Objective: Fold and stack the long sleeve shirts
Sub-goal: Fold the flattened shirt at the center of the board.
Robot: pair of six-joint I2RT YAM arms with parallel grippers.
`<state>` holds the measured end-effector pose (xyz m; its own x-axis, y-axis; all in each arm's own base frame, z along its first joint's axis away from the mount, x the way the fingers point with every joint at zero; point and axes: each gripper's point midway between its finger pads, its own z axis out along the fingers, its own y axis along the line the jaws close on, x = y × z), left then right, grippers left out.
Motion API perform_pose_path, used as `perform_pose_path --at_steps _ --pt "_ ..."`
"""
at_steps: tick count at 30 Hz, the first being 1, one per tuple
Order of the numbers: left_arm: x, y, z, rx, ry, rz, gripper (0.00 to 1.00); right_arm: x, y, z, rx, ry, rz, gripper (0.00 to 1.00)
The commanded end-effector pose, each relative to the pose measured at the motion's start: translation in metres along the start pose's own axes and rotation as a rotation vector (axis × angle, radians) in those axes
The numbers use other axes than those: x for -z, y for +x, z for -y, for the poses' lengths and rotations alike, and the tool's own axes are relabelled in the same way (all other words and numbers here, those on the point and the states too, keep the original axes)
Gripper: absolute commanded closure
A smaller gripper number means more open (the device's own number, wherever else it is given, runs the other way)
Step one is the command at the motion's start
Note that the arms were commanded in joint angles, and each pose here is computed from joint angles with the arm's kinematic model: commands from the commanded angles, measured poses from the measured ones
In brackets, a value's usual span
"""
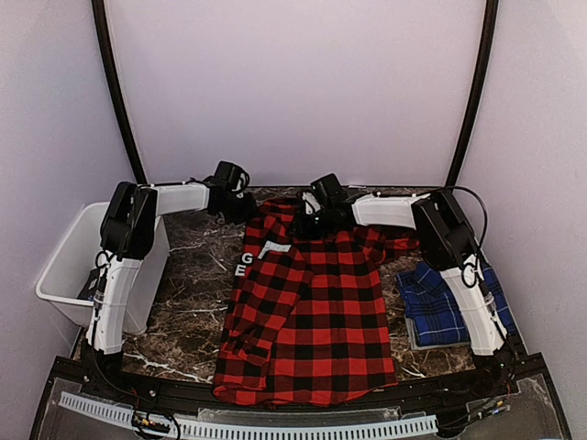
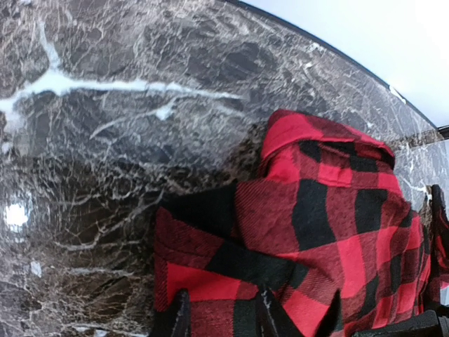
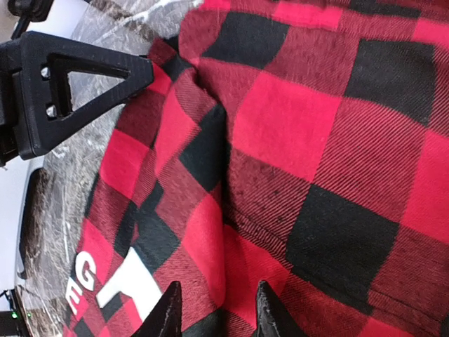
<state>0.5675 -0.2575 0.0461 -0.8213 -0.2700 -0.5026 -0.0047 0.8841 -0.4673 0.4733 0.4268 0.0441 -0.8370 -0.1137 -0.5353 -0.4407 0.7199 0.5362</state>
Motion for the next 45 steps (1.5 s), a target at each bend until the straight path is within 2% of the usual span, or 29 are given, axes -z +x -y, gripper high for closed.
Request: perform_pose_path --at_steps 1,8,12,15,20,29,37,42,45 --pt "0.021 -0.026 0.017 -0.045 0.036 0.042 0.66 0.044 -0.036 -0.028 0.042 -0.014 0.090 0.66" --pt "0.040 -0.041 0.052 -0.093 0.095 0.091 0.62 0.063 -0.002 -0.040 0.031 -0.048 0.048 0.70" --pt "0.038 -0.026 0.078 -0.120 0.136 0.083 0.63 0.070 0.024 -0.049 0.006 -0.085 0.024 0.78" --pt "0.029 -0.010 0.092 -0.130 0.163 0.076 0.66 0.069 0.046 -0.057 -0.011 -0.107 -0.001 0.80" --pt "0.002 0.008 0.086 -0.094 0.153 0.046 0.69 0.063 0.077 -0.057 -0.038 -0.113 -0.042 0.81" --pt "-0.047 0.037 0.063 -0.035 0.121 -0.039 0.71 0.060 0.119 -0.029 -0.086 -0.057 -0.095 0.82" --pt "-0.051 0.028 0.074 -0.039 0.154 -0.051 0.69 0.081 0.108 -0.041 -0.047 -0.079 -0.056 0.80" --pt "-0.021 0.000 0.104 -0.089 0.207 0.003 0.61 0.114 0.077 -0.040 -0.019 -0.067 0.010 0.77" --pt "0.016 -0.023 0.135 -0.129 0.265 0.068 0.54 0.140 0.054 -0.029 -0.013 -0.029 0.059 0.71"
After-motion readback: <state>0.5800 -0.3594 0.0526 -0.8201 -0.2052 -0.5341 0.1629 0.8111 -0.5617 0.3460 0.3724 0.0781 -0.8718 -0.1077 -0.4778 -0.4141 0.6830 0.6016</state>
